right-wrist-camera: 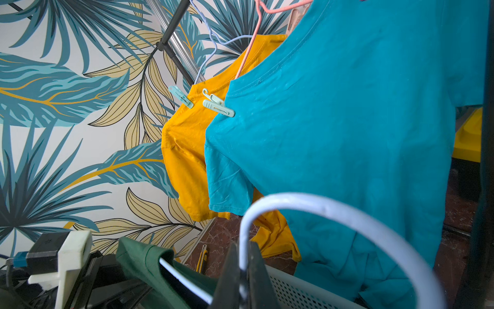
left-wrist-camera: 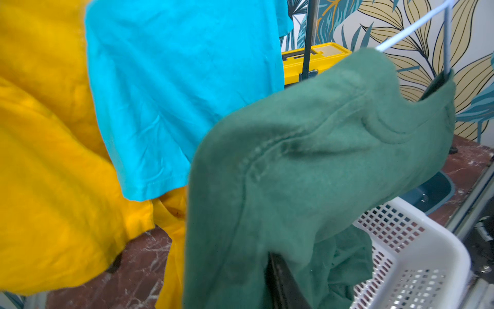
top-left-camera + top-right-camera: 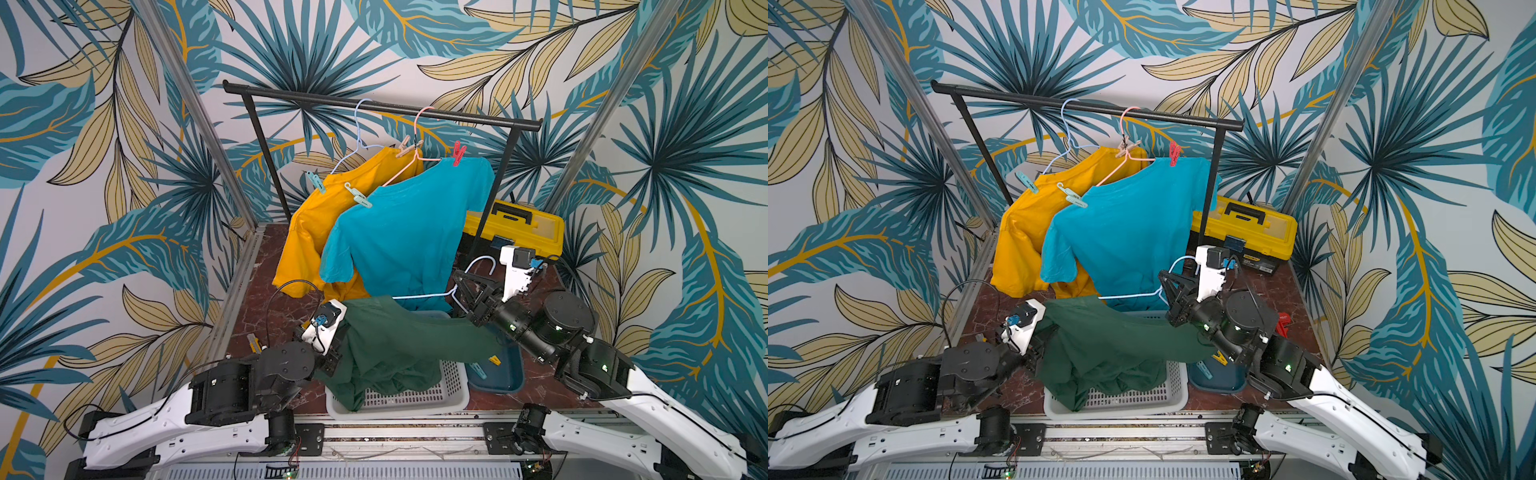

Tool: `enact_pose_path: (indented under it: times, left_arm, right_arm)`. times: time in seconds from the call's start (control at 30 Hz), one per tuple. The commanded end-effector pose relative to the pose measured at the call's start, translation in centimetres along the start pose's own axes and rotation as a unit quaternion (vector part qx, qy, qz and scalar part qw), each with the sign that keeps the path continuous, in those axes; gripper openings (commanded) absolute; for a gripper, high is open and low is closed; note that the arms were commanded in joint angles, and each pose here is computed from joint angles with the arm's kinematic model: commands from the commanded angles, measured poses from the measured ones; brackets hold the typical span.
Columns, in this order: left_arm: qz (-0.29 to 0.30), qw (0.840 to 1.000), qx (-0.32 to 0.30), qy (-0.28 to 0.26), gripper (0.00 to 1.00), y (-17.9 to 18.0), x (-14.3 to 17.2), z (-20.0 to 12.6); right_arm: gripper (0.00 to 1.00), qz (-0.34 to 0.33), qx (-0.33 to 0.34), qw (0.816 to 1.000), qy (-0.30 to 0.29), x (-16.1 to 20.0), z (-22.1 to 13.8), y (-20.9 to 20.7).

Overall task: Remove the clothespins securing t-shirts to the hanger
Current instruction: Remove the T-shirt from the hanger.

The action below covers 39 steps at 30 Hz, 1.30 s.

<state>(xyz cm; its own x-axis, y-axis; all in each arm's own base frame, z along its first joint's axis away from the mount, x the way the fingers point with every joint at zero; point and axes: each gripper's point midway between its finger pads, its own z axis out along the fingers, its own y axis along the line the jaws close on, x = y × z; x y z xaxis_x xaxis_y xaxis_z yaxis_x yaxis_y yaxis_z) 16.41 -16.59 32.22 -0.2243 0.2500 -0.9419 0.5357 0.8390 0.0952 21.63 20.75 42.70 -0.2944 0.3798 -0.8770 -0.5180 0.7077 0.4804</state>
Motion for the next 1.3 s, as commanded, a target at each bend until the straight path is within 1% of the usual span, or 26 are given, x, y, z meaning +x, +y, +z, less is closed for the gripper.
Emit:
enact_pose_path:
  times: [0.0, 0.03, 0.07, 0.23, 0.33, 0.37, 0.43, 0.67, 0.8, 0.93, 1.03, 1.07, 1.2, 1.27]
  left_arm:
    - [-0.022, 0.999, -0.004, -0.031, 0.09, 0.7, -1.7, -0.7]
    - [-0.028, 0.999, -0.005, -0.038, 0.02, 0.9, -2.1, -0.9]
    - [-0.033, 0.998, -0.007, -0.045, 0.00, 1.1, -2.4, -1.1]
    - [-0.059, 0.995, -0.033, -0.078, 0.00, 2.9, -3.7, -2.4]
    - [-0.076, 0.991, -0.053, -0.093, 0.00, 4.2, -4.0, -3.0]
    - [-0.081, 0.990, -0.061, -0.097, 0.00, 4.6, -4.1, -3.2]
    - [-0.092, 0.987, -0.076, -0.104, 0.00, 5.4, -4.1, -3.6]
    - [-0.128, 0.975, -0.131, -0.127, 0.00, 8.5, -3.6, -5.2]
    - [-0.139, 0.972, -0.133, -0.137, 0.00, 9.3, -3.3, -6.0]
    - [-0.116, 0.978, -0.119, -0.128, 0.00, 8.5, -3.2, -5.6]
    - [-0.089, 0.986, -0.094, -0.107, 0.00, 6.7, -3.0, -4.3]
    - [-0.081, 0.988, -0.087, -0.100, 0.00, 6.1, -2.9, -3.8]
    - [-0.062, 0.992, -0.079, -0.075, 0.00, 4.4, -2.6, -2.2]
    - [-0.053, 0.994, -0.075, -0.066, 0.00, 3.8, -2.4, -1.6]
  right_arm:
    - [0.00, 0.020, -0.018, 0.999, -0.025, -0.9, -0.3, 0.6]
    - [0.00, 0.018, -0.017, 0.999, -0.023, -0.8, -0.2, 0.5]
    - [0.00, 0.015, -0.019, 0.999, -0.022, -0.7, -0.2, 0.6]
    - [0.00, 0.005, 0.004, 1.000, -0.013, -0.1, -0.6, -0.5]
    - [0.00, 0.004, 0.020, 1.000, -0.018, 0.1, -1.1, -1.4]
    - [0.00, 0.000, 0.034, 0.999, -0.009, 0.6, -1.3, -2.1]
    - [0.00, -0.002, 0.055, 0.998, -0.008, 0.9, -1.8, -3.1]
    - [0.00, 0.001, 0.094, 0.995, -0.036, 0.4, -4.1, -5.4]
    - [0.00, 0.002, 0.109, 0.992, -0.056, -0.2, -5.6, -6.4]
    - [0.00, 0.014, 0.109, 0.991, -0.075, -0.7, -6.5, -6.8]
    - [0.00, 0.027, 0.080, 0.992, -0.090, -1.4, -6.3, -5.7]
    - [0.00, 0.027, 0.071, 0.993, -0.092, -1.8, -6.1, -5.1]
    - [0.00, 0.019, 0.042, 0.997, -0.068, -2.6, -3.9, -2.5]
    - [0.00, 0.026, 0.017, 0.997, -0.074, -3.7, -2.7, -0.8]
